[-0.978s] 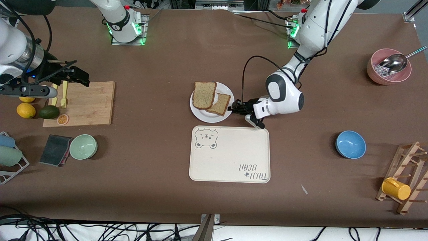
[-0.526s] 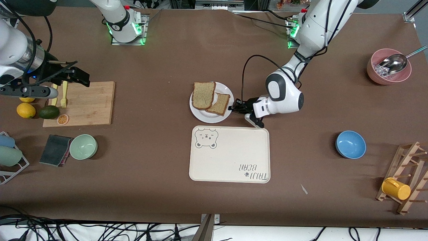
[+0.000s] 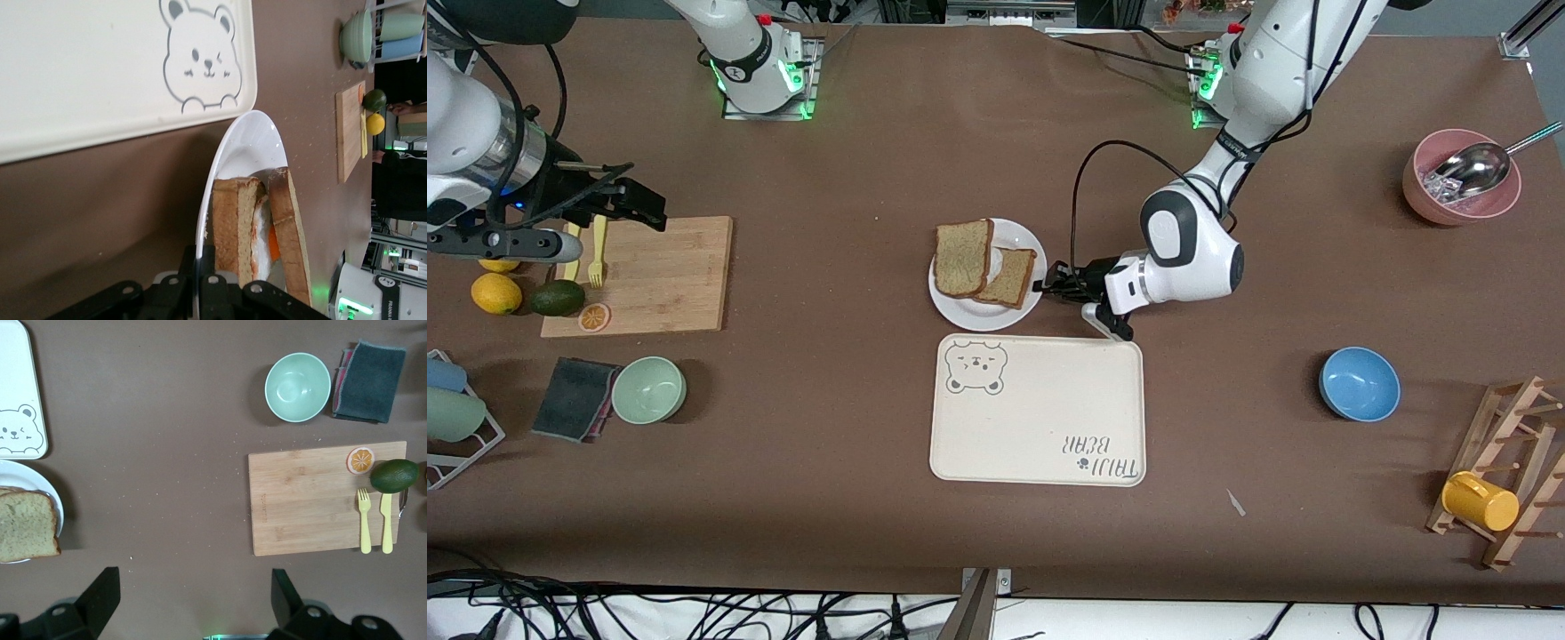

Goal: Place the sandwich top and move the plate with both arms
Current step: 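Slide the plate with the left gripper onto the bear tray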

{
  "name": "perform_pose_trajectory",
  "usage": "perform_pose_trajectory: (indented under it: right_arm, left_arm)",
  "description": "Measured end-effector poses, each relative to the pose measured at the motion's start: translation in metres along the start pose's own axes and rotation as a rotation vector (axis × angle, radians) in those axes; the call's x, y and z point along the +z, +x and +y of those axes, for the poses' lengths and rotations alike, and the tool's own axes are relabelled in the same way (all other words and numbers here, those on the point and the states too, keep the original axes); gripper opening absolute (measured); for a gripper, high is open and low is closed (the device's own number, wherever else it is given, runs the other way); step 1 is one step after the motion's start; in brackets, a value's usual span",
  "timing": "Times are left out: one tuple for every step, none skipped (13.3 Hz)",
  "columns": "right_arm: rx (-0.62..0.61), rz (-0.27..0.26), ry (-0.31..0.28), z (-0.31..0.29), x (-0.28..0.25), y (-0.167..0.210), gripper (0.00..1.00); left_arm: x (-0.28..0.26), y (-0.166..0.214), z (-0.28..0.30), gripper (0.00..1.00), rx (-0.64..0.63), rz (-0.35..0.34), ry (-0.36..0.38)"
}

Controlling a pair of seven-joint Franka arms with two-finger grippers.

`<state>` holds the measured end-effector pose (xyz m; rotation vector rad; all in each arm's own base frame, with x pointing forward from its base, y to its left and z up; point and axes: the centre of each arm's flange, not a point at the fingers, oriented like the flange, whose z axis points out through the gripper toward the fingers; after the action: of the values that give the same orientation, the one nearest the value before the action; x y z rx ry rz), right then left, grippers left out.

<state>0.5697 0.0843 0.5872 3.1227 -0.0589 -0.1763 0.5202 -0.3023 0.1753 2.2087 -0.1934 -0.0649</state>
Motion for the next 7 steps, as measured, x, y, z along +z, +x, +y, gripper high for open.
perform_pose_trajectory:
  right_arm:
    - [0.0,0.0,0.0,0.0,0.0,0.0,1.0]
    - [0.0,0.0,0.0,0.0,0.0,0.0,1.0]
    - [0.0,0.0,0.0,0.0,0.0,0.0,1.0]
    - [0.0,-0.001,0.0,0.0,0.0,0.0,1.0]
    - [0.0,-0.001,0.0,0.0,0.0,0.0,1.0]
    - [0.0,-0.001,0.0,0.0,0.0,0.0,1.0]
    - [0.0,-0.001,0.0,0.0,0.001,0.0,1.0]
  left_arm:
    - [-0.011,0.008,0.003,0.04,-0.001,0.02,-0.006]
    - [-0.024,0.017,0.004,0.04,-0.002,0.039,-0.021]
    - [-0.039,0.029,0.004,0.04,-0.001,0.06,-0.039]
    - [-0.055,0.041,0.004,0.04,-0.001,0.083,-0.061]
    - [-0.071,0.054,0.005,0.04,-0.001,0.105,-0.083]
    - [-0.087,0.067,0.006,0.04,0.0,0.132,-0.098]
    - [-0.098,0.08,0.008,0.04,0.004,0.158,-0.107]
